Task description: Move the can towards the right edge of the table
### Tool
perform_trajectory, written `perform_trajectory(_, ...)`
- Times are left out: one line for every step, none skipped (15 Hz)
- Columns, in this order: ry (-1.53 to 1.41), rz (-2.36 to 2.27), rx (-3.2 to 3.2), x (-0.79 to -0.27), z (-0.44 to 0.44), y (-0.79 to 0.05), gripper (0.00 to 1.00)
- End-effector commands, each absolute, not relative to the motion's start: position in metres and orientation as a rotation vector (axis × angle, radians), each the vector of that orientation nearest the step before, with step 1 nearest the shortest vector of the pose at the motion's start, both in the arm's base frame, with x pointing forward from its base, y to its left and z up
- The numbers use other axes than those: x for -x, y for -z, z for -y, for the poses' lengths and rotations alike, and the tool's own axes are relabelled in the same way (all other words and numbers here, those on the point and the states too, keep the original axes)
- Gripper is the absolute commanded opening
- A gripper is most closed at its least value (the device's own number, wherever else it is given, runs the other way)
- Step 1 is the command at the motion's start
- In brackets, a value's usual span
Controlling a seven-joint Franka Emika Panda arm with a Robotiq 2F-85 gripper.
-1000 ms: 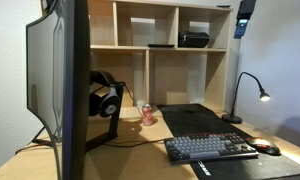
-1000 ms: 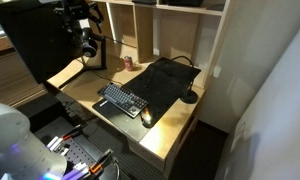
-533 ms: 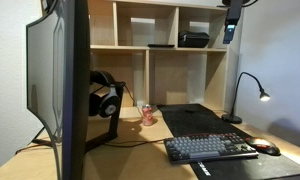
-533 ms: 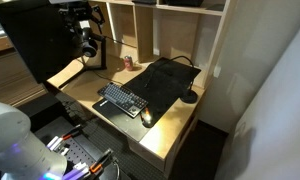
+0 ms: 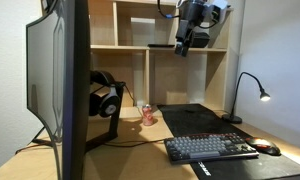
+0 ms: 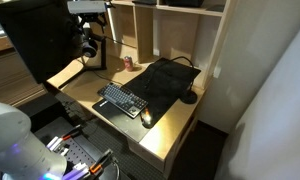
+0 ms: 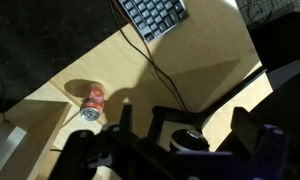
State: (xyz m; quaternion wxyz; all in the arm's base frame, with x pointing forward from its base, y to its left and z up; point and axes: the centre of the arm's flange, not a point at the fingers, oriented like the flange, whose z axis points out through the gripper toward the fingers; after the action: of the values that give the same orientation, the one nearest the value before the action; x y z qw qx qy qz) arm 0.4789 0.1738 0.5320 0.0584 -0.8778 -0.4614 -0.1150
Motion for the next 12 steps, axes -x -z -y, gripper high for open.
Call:
perform_trajectory(0.345,1.390,2.664,-0.486,-0.178,-0.531,1.00)
perform_trajectory(0.346,1.385,2.666,-0.491,-0.179,-0.531,1.00)
perform_trajectory(0.350,1.381,2.668,-0.493,-0.179,-0.532,1.00)
perform_trajectory(0.202,1.348,2.751,-0.508,-0.178,-0.512,1.00)
perform_trajectory(0.169,1.280,2.754,-0.524,-0.184,-0.494,1.00)
perform_trajectory(0.164,1.210,2.740,-0.533,-0.189,-0.484,1.00)
perform_trajectory(0.173,1.150,2.726,-0.555,-0.194,-0.465,1.00)
perform_trajectory(0.188,1.103,2.723,-0.567,-0.199,-0.453,1.00)
perform_trajectory(0.208,1.036,2.726,-0.577,-0.209,-0.447,1.00)
perform_trajectory(0.235,0.974,2.726,-0.592,-0.215,-0.436,1.00)
perform_trajectory(0.268,0.910,2.733,-0.604,-0.222,-0.429,1.00)
perform_trajectory(0.278,0.838,2.744,-0.613,-0.228,-0.426,1.00)
